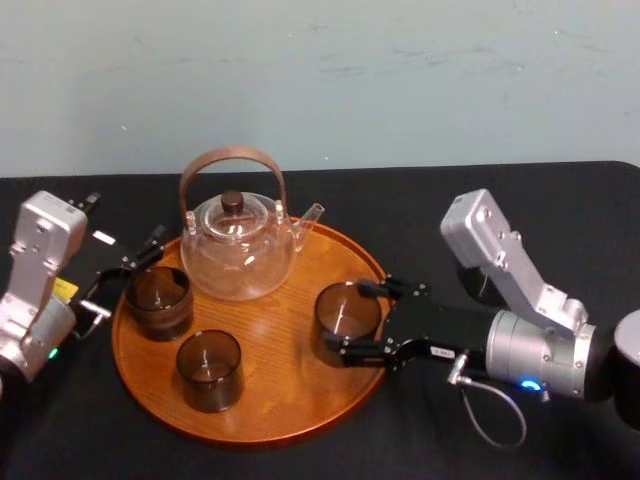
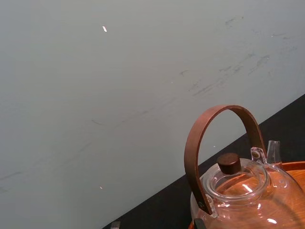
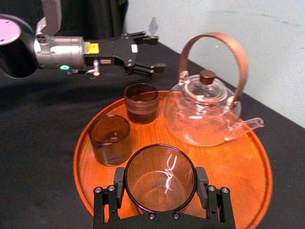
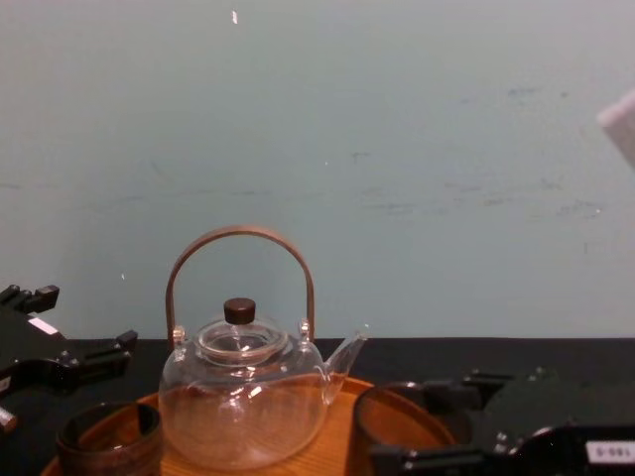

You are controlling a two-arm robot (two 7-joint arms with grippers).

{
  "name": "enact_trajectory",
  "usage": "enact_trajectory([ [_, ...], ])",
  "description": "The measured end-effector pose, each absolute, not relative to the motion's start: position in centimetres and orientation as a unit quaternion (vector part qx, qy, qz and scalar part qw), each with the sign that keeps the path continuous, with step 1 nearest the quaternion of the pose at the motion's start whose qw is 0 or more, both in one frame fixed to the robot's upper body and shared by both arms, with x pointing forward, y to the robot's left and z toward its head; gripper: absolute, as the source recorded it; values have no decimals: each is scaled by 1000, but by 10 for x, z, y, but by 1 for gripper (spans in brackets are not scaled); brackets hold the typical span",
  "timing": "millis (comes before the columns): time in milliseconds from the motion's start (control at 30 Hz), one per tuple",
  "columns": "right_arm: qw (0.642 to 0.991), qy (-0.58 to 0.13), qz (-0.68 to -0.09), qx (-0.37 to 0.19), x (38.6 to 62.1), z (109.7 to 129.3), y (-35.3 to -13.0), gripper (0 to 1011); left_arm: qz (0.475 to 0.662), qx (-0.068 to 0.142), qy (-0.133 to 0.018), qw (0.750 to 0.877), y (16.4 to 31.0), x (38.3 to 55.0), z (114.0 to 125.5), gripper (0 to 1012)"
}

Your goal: Pick up the glass from the table and place it on the tray.

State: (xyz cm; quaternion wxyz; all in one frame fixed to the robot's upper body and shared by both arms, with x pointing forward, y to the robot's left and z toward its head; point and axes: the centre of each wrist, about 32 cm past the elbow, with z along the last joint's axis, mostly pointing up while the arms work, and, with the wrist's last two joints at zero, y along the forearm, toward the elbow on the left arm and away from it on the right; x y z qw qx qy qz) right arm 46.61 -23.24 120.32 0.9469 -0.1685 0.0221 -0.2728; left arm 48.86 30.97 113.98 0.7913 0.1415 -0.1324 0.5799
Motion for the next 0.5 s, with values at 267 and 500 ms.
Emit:
enact_trajectory([
  [267,952,28,-251,-174,467,1196,-225,900,580,141,-132,791,310,489,1140,1001],
  [500,954,32,-243,-176,471,1191,-220,900,580,141,-132,791,310,489,1140,1001],
])
